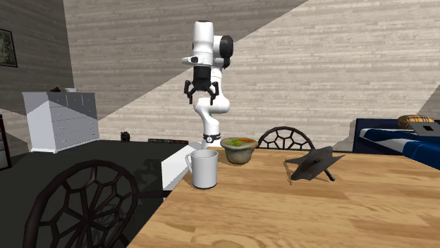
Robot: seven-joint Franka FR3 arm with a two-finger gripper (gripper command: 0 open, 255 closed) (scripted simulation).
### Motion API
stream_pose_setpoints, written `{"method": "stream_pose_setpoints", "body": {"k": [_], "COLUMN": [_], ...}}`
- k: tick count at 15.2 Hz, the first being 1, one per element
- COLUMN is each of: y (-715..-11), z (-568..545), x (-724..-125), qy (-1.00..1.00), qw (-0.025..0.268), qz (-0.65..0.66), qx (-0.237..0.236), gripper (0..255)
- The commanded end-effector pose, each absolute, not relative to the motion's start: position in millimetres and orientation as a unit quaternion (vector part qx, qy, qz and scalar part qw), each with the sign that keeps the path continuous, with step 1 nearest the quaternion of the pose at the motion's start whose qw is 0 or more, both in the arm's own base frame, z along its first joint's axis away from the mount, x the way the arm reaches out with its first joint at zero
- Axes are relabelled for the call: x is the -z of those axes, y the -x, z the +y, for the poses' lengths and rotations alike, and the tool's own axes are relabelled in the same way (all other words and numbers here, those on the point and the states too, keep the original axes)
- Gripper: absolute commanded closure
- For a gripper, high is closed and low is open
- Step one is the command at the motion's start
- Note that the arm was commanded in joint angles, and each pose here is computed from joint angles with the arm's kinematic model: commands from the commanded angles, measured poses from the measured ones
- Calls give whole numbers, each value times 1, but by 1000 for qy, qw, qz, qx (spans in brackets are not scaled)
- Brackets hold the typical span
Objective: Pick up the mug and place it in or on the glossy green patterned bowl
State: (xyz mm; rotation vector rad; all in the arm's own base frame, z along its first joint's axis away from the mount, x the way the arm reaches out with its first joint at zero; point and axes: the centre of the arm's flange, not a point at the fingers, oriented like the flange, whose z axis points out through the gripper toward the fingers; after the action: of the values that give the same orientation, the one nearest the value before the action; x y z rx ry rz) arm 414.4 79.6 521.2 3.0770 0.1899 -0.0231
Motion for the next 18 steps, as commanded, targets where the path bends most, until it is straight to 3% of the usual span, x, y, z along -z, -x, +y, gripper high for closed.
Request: {"method": "stream_pose_setpoints", "body": {"k": [1,18], "y": [-435,-608], "z": [90,192], "x": [-509,-410], "qy": [-998,-997], "qw": [30,34], "qz": [62,68], "qx": [7,3], "gripper": [0,0]}}
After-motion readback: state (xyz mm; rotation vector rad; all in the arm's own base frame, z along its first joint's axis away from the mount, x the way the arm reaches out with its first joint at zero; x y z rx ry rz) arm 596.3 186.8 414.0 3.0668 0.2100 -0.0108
